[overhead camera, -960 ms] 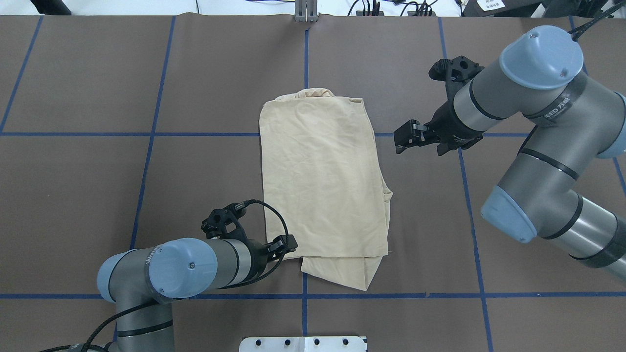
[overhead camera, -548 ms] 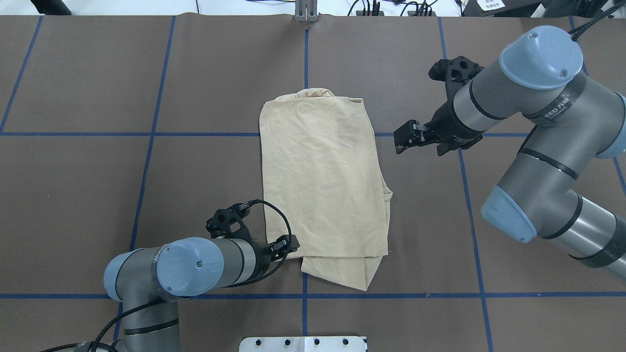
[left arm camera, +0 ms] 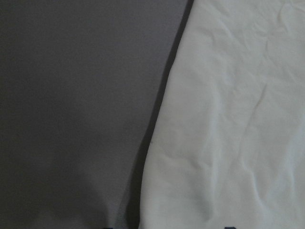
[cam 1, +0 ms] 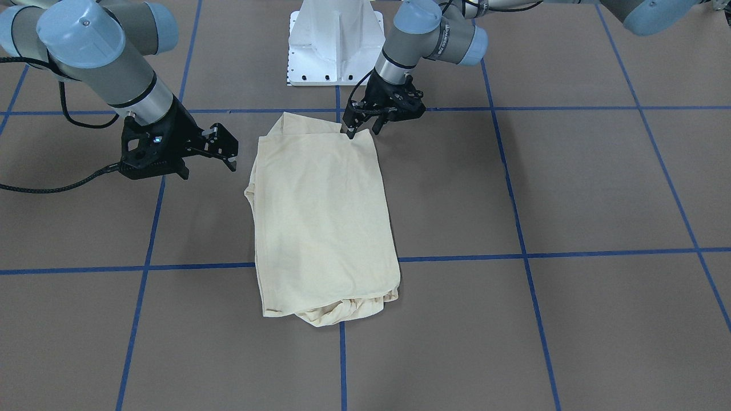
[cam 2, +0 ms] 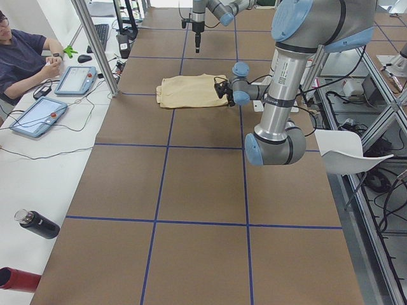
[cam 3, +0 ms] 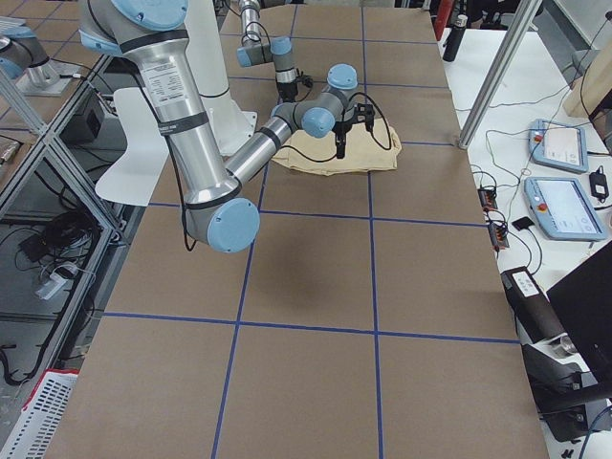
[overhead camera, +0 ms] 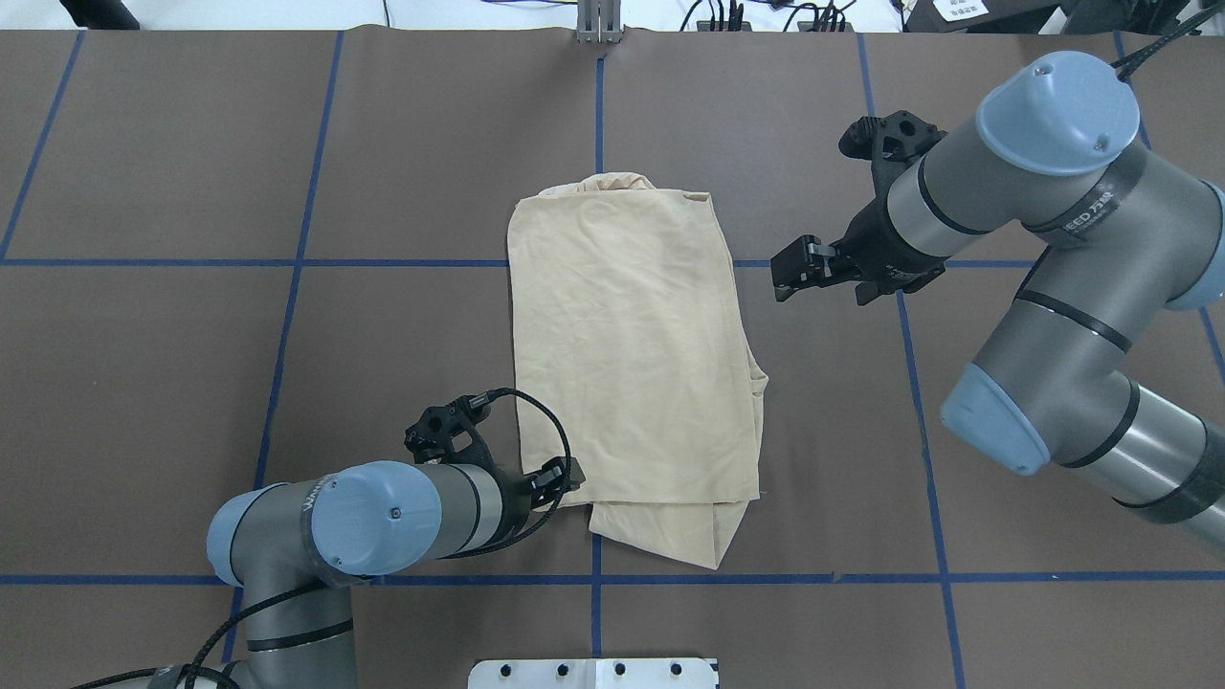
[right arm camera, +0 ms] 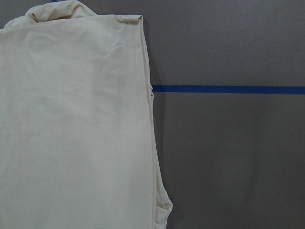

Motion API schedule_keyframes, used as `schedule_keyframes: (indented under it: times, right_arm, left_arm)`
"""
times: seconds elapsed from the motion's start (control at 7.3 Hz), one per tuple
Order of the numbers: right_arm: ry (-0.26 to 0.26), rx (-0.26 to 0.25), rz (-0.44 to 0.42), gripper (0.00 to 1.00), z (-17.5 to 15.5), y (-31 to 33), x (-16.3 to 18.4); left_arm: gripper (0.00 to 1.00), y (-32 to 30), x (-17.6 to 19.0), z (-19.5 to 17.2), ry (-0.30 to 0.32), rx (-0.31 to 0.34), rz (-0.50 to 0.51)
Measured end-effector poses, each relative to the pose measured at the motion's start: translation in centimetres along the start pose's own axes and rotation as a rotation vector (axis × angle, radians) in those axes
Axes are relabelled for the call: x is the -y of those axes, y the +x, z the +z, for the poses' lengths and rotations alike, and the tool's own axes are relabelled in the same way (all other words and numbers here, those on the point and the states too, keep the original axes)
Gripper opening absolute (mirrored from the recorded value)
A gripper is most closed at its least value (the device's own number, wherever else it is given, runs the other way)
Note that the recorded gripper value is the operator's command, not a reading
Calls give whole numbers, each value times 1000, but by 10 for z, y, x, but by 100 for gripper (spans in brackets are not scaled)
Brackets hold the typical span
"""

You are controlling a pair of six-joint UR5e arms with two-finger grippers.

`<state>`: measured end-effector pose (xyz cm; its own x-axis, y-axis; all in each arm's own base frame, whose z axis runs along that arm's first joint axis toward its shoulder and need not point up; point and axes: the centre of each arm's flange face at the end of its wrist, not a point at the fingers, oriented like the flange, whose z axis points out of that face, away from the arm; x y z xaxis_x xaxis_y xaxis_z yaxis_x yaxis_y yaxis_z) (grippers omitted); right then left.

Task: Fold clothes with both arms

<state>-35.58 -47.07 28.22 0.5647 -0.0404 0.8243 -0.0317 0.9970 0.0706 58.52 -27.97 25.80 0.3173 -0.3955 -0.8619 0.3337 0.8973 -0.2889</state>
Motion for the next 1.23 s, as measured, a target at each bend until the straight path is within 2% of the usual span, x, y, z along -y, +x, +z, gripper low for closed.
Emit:
schedule_keyframes:
  times: [0.82, 0.96, 1.1, 1.23]
  right_arm:
    - [1, -3, -6, 100, 1, 1, 1]
    - [0, -3, -7, 100, 1, 0, 1]
    - [0, -2, -7, 100, 1, 0, 1]
    - [-1, -1, -7, 100, 1, 0, 1]
  left_arm:
    - [75, 5, 1, 6, 5, 3, -2]
    - [68, 6, 1, 7, 5, 4, -2]
    - [47, 7, 1, 8, 5, 4, -2]
    - [19, 7, 1, 8, 5, 6, -3]
